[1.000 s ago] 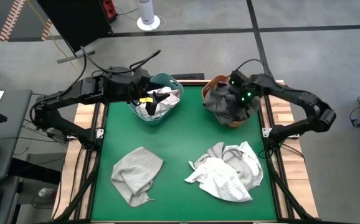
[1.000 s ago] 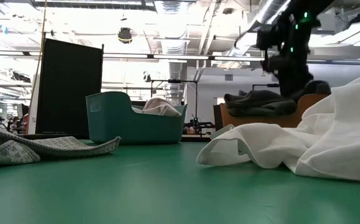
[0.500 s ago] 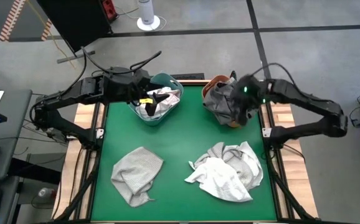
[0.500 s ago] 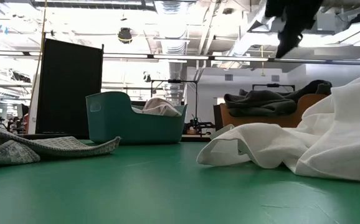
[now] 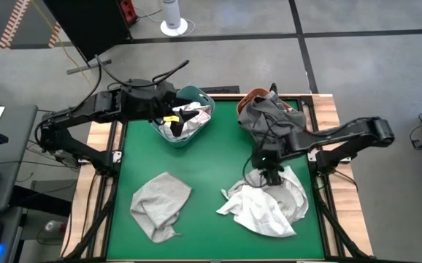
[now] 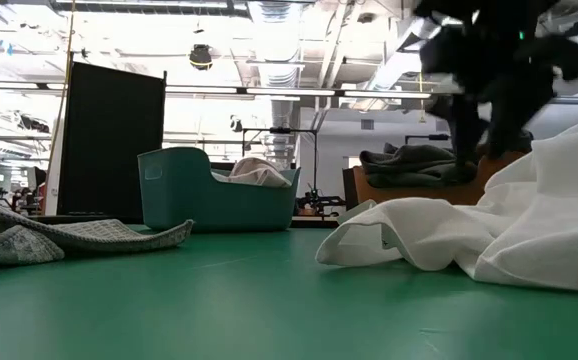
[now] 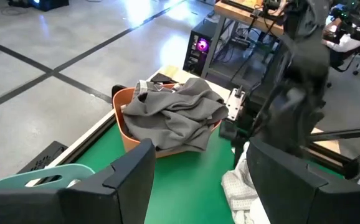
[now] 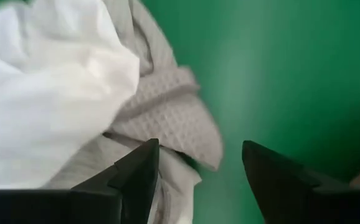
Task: Sort towels by color in basket
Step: Put the gray towel into the blue bin
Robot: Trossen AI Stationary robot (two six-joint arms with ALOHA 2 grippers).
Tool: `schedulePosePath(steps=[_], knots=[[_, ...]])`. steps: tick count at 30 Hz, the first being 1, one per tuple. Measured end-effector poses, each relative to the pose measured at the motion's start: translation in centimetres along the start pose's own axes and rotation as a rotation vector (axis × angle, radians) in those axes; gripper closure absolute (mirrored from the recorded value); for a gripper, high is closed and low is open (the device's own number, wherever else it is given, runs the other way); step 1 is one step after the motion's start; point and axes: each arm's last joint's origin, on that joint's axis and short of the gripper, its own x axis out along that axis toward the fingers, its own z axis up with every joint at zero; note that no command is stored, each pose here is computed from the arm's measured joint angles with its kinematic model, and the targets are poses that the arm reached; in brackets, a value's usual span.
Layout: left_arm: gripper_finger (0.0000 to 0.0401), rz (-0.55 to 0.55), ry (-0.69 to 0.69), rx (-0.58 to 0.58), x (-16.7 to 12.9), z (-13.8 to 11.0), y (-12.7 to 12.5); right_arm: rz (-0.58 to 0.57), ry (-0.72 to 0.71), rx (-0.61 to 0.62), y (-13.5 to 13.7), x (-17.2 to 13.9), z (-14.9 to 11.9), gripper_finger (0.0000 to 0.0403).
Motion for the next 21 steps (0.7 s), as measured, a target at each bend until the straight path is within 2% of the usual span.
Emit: schedulePosePath(steps=[6, 14, 18, 21], knots=[[0.0161, -0.020, 0.004, 0.005, -0.1, -0.2, -0.5, 0.018, 0.139, -0.071, 0.8, 4.2, -0.1, 0.0166], [0.0161, -0.071, 0.017, 0.018, -0.5, -0.6, -1.8, 0.009, 0.207, -0.134, 1.6, 7.4, 0.3, 0.0221], [0.0161, -0.090, 0.028, 0.021, -0.7, -0.8, -2.3, 0.000, 0.243, -0.140, 1.7, 8.5, 0.2, 0.0275], [0.0161, -0.099, 0.033, 0.017, -0.8, -0.9, -2.5, -0.001, 0.245, -0.137, 1.6, 8.6, 0.2, 0.0346]])
